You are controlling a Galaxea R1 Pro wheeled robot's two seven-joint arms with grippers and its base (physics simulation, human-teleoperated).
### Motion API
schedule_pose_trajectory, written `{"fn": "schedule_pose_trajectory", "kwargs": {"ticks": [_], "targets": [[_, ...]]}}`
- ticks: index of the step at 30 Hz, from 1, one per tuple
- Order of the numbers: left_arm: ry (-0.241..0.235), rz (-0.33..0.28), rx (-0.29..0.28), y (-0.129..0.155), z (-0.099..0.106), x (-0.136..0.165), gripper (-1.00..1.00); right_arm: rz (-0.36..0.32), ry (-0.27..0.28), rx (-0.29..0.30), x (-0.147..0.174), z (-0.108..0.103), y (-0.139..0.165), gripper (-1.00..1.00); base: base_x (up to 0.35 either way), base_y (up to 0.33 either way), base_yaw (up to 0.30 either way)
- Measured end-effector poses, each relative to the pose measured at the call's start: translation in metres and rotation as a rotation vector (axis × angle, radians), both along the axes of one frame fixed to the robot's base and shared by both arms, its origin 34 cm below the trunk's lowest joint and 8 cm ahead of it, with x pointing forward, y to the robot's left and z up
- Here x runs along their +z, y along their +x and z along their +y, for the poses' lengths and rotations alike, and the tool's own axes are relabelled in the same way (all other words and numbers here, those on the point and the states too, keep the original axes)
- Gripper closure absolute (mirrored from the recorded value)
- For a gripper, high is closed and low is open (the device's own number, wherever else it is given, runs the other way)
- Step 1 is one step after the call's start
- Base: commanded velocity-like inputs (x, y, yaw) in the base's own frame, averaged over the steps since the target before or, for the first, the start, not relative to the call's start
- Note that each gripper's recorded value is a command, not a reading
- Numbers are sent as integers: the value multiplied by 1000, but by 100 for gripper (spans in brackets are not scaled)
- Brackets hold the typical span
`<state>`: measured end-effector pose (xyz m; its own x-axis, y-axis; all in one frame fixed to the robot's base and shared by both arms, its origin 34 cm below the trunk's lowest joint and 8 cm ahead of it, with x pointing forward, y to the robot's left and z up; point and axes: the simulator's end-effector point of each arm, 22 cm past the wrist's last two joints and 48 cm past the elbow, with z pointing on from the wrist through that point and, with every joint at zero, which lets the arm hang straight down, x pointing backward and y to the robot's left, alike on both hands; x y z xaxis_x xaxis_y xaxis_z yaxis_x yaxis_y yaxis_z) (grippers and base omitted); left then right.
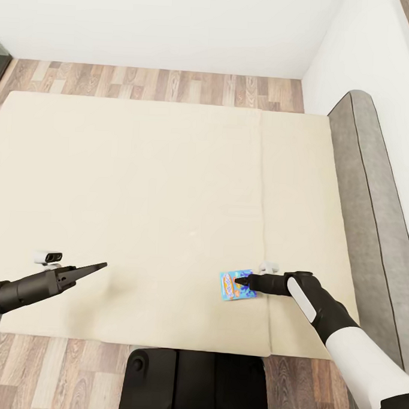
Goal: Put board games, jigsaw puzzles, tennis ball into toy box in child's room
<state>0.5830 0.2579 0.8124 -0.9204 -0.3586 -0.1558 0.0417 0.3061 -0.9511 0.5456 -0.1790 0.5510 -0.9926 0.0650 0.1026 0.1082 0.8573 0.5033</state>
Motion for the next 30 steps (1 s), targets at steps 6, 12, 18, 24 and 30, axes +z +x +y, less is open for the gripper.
{"fn": "schedule_pose_trajectory", "kwargs": {"ticks": [6,12,18,24,30], "targets": [[2,-1,0,0,1,0,-100,0,-1,0,0,0,0,-100,0,6,-2],[3,-1,-1,0,1,0,-100,0,-2,2,0,0,0,-100,0,20,0],[3,0,-1,0,1,0,-100,0,-1,1,0,0,0,-100,0,84,0],[3,0,-1,0,1,0,-100,0,0,2,0,0,0,-100,0,13,0],[3,0,-1,0,1,0,-100,0,0,1,0,0,0,-100,0,93,0]]}}
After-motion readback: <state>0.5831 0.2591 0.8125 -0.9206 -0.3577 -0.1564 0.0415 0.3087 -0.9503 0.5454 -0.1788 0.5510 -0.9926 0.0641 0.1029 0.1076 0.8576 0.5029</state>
